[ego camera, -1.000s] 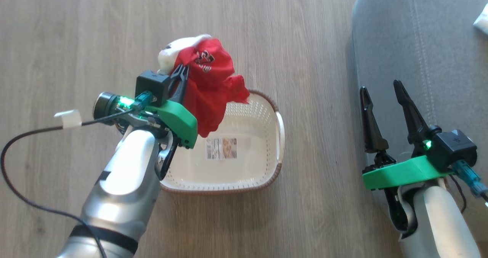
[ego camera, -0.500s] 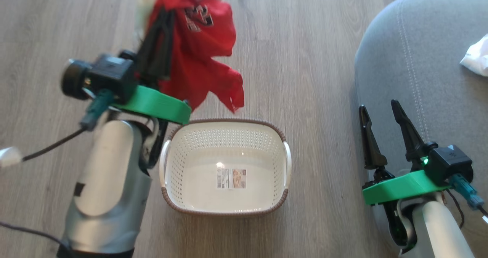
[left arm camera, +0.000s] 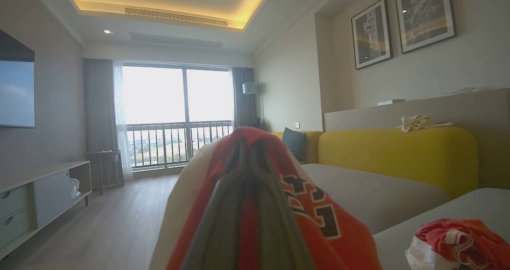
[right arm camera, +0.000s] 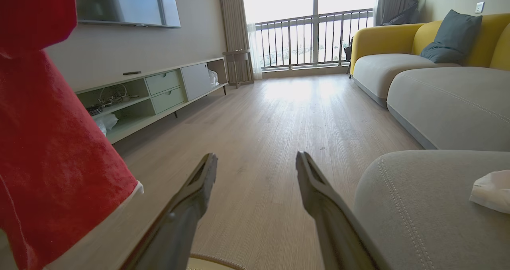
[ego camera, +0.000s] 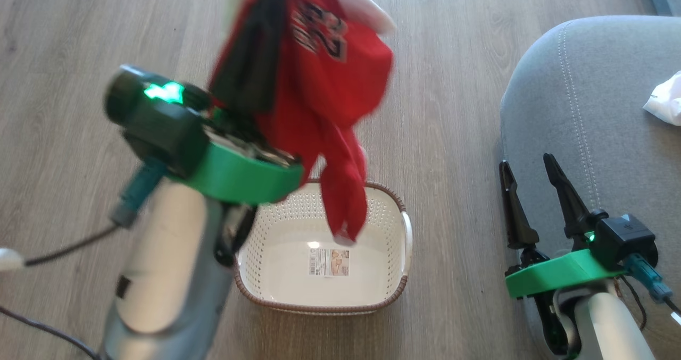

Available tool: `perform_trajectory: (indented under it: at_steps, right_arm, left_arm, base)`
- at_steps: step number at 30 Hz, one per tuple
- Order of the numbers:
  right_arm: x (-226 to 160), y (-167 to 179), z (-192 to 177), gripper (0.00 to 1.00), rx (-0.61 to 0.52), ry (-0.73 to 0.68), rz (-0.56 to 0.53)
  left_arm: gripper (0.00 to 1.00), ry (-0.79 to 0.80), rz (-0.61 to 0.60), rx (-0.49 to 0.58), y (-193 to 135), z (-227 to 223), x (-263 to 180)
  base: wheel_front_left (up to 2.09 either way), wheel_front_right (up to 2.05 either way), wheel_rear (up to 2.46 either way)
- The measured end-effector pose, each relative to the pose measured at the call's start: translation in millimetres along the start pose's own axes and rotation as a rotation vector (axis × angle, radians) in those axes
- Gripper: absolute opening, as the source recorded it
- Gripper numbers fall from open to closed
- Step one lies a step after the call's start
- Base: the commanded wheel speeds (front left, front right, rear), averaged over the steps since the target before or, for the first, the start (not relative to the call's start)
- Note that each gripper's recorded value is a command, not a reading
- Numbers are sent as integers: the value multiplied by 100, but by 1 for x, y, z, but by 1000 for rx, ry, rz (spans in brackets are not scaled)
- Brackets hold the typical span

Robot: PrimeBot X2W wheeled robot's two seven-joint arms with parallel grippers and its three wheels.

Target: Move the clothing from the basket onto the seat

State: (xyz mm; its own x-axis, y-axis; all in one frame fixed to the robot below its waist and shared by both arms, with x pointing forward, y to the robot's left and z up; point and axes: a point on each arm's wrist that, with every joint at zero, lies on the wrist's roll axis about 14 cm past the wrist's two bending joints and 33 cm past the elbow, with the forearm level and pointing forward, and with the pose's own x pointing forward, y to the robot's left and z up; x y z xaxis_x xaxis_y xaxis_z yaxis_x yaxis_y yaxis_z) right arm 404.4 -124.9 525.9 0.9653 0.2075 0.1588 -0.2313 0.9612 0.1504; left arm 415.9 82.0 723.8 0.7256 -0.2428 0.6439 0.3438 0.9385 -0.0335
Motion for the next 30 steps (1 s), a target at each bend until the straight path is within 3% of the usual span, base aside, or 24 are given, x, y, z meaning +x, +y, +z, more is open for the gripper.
perform_trajectory:
  at_steps: [6, 22, 26, 30]
  right_arm:
    - [1, 1, 0, 100, 1, 0, 2]
    - [-1, 3, 4, 100, -3, -11, 9]
    - [-3, 15, 5, 100, -40, -6, 72]
    - [-11, 46, 3, 100, -118, 17, 243]
  left_arm:
    - [0, 83, -82, -48, -32, -23, -22]
    - [0, 35, -114, -82, -48, -5, -21]
    - [0, 29, -125, -67, -51, -3, -21]
    - [0, 30, -149, -46, -58, -3, -23]
  base:
    - [0, 0, 0]
    - [0, 0, 0]
    - [0, 0, 0]
    - [0, 0, 0]
